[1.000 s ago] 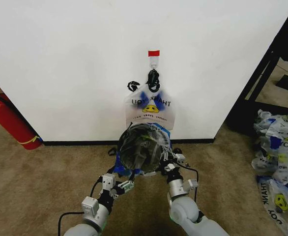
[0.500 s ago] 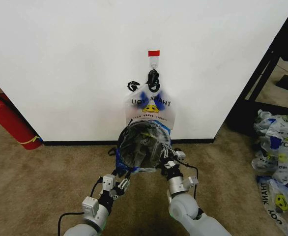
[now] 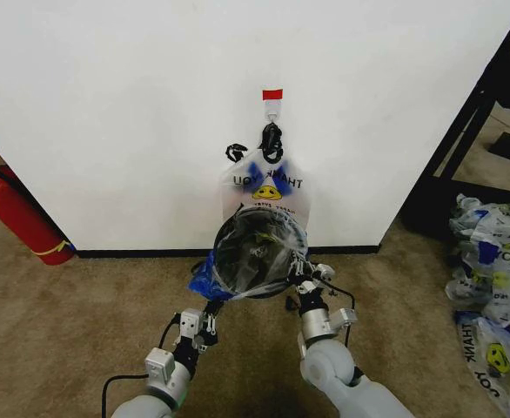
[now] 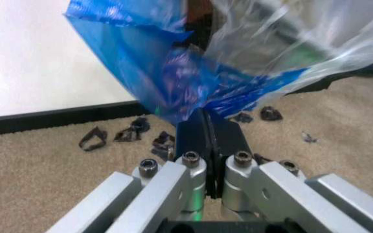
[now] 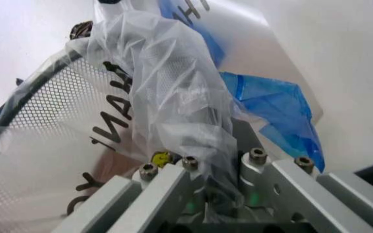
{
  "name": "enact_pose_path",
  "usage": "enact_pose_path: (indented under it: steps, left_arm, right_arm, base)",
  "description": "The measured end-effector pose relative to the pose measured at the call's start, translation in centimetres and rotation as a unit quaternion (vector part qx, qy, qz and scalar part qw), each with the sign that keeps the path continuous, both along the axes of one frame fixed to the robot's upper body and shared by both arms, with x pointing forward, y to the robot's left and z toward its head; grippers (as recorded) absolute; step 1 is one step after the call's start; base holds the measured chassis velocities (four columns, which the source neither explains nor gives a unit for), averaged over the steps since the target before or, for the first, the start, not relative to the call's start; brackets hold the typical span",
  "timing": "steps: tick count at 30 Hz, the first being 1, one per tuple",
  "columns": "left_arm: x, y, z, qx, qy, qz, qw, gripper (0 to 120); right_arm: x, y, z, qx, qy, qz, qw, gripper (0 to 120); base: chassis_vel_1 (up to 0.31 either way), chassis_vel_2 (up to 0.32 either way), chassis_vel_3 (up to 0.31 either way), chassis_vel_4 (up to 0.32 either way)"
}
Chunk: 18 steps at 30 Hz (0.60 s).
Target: Pick up the garbage bag from the wall and place it over the trash bin.
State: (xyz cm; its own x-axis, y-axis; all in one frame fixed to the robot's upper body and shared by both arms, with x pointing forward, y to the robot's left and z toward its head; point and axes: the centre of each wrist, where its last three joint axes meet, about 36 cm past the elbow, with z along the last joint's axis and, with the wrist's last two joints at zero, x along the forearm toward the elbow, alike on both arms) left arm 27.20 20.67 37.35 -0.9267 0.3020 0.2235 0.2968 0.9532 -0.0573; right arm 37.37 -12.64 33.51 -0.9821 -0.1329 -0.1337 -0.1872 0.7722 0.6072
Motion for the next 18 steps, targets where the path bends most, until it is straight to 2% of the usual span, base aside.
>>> enact_pose_path:
  steps: [11,16,18]
  left_arm:
    - [0.8,-0.1,-0.9,0.016,-0.008,0.015,0.9997,0]
    - [-0.5,-0.1,-0.9,0.015,0.001,0.013,0.9998,0]
    - [-1.6,-0.3,-0.8,-0.005,0.016,0.003,0.9999,0]
  right_arm:
    - [-1.3,0.8,0.7,0.046,0.01,0.021,0.999,0]
    - [-0.8,0.8,0.0,0.044,-0.007,0.018,0.999,0]
    - [-0.2,0.7,-0.1,0.046,-0.018,0.012,0.999,0]
  base:
    - [0.0,0.0,0.0,0.0]
    - [0.0,0.0,0.0,0.0]
    - [0.0,0.0,0.0,0.0]
